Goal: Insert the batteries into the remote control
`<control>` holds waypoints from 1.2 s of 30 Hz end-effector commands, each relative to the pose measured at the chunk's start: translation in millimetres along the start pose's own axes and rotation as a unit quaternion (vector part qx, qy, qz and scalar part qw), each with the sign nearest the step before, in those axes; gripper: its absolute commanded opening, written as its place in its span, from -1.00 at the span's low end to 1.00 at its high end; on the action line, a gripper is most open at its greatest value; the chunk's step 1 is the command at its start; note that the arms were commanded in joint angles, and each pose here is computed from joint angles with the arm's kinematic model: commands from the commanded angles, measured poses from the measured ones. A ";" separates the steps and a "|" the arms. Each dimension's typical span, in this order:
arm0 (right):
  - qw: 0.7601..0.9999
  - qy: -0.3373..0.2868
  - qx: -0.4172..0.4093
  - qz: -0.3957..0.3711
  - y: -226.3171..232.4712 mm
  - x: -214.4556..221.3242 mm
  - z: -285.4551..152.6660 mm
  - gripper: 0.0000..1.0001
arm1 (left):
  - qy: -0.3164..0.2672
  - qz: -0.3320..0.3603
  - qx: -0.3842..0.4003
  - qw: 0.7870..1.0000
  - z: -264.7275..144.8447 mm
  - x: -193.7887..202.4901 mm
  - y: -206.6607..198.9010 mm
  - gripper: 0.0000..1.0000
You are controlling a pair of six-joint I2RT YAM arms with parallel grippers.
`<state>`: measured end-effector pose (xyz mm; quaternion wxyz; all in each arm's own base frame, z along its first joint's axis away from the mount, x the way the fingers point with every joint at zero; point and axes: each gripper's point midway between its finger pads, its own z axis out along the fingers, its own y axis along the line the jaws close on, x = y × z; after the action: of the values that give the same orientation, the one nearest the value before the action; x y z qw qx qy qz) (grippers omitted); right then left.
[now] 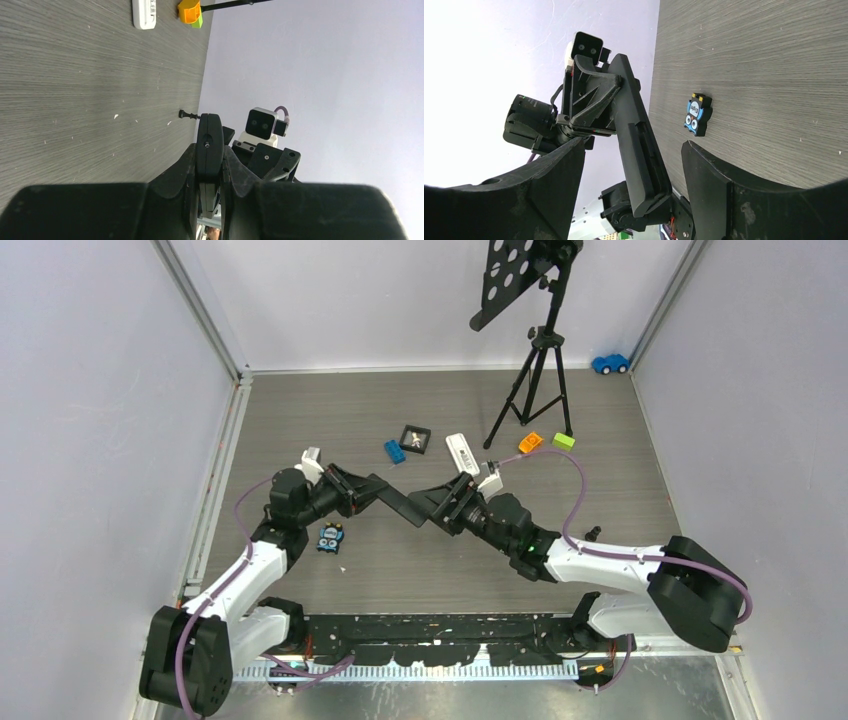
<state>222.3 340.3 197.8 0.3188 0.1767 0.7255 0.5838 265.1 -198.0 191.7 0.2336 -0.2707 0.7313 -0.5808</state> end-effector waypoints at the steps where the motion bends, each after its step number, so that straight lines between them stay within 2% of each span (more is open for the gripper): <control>1: 0.999 -0.012 -0.032 0.015 17.2 -5.2 -0.6 0.51 | -0.018 0.021 0.045 0.999 -2.6 -7.5 -28.8 -1.00; 12: 0.998 0.006 -0.049 0.047 23.1 0.9 1.9 0.21 | -0.023 0.030 0.056 0.998 0.9 -13.6 -40.4 -1.00; 19: 0.997 0.005 -0.047 0.067 20.4 -3.1 4.0 -0.15 | -0.018 0.034 0.069 0.997 0.1 -12.9 -49.3 -1.00; 24: 0.993 -0.005 -0.045 0.105 10.7 -8.9 4.6 -0.32 | -0.010 0.052 0.101 0.993 -4.8 -8.5 -65.0 -1.00; 30: 0.988 -0.004 -0.054 0.142 3.2 -9.9 7.2 -0.44 | -0.009 0.074 0.138 0.988 -12.8 -3.7 -80.9 -1.00; 36: 0.991 0.012 -0.073 0.116 10.9 -4.5 10.7 -0.49 | -0.012 0.083 0.158 0.984 -16.2 -4.3 -92.3 -1.00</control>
<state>228.7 346.7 213.5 0.2430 0.2372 0.6546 0.6754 278.6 -195.4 225.6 0.2823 -0.2481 0.6974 -0.6102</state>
